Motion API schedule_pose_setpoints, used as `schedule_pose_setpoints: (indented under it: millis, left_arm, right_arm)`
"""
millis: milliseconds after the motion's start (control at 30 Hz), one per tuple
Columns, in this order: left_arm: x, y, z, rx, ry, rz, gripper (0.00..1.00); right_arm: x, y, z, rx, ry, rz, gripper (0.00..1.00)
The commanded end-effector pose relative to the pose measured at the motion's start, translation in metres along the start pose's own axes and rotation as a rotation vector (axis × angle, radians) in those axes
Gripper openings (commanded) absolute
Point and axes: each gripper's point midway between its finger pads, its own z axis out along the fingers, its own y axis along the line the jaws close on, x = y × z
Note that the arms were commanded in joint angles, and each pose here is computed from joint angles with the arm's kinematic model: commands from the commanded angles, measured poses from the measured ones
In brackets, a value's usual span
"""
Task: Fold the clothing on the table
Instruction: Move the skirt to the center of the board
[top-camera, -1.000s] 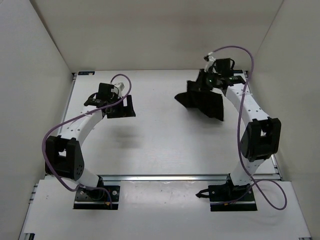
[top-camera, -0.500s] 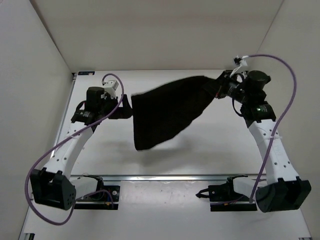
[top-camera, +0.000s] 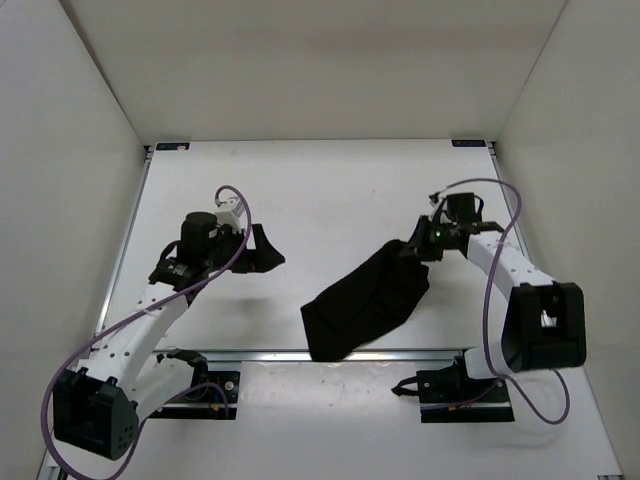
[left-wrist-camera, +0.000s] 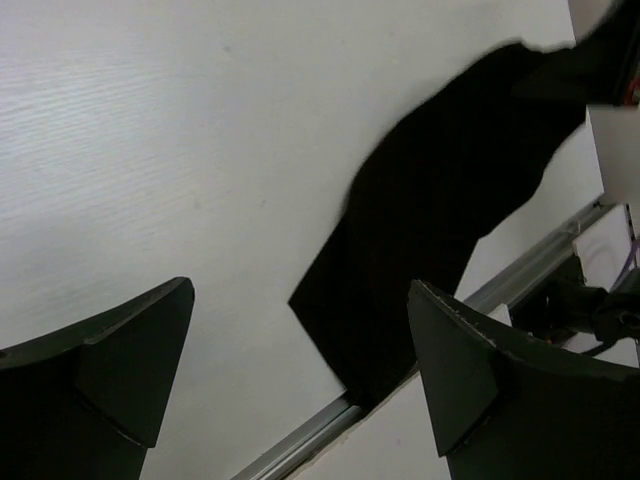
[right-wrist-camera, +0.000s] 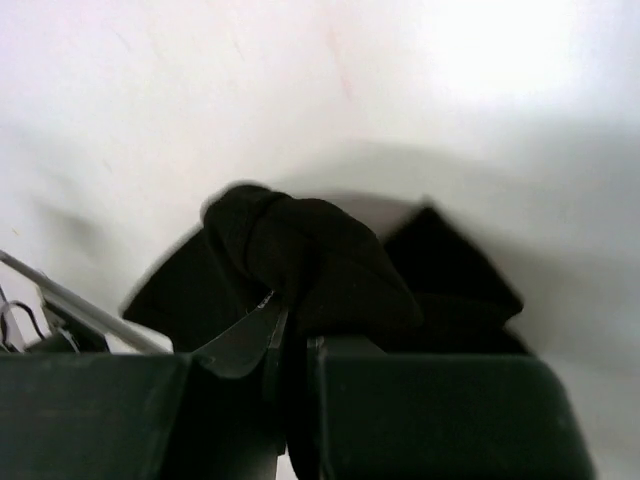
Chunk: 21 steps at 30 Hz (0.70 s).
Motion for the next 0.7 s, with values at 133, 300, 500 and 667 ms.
schedule_pose_setpoints:
  millis: [133, 300, 500, 667]
  left_arm:
    - [0.029, -0.056, 0.031, 0.242, 0.087, 0.021, 0.98]
    - [0.029, -0.051, 0.045, 0.223, 0.091, -0.015, 0.99]
    - [0.022, -0.037, 0.056, 0.162, 0.084, -0.005, 0.99]
    - [0.011, -0.034, 0.072, 0.121, 0.105, 0.001, 0.98]
  right_arm:
    - [-0.120, 0.040, 0.019, -0.107, -0.131, -0.131, 0.00]
    - [-0.194, 0.108, 0.019, -0.194, -0.193, -0.235, 0.01]
    - [-0.153, 0.080, 0.072, -0.055, 0.017, -0.296, 0.66]
    - [-0.144, 0.048, 0.038, 0.020, -0.085, -0.234, 0.86]
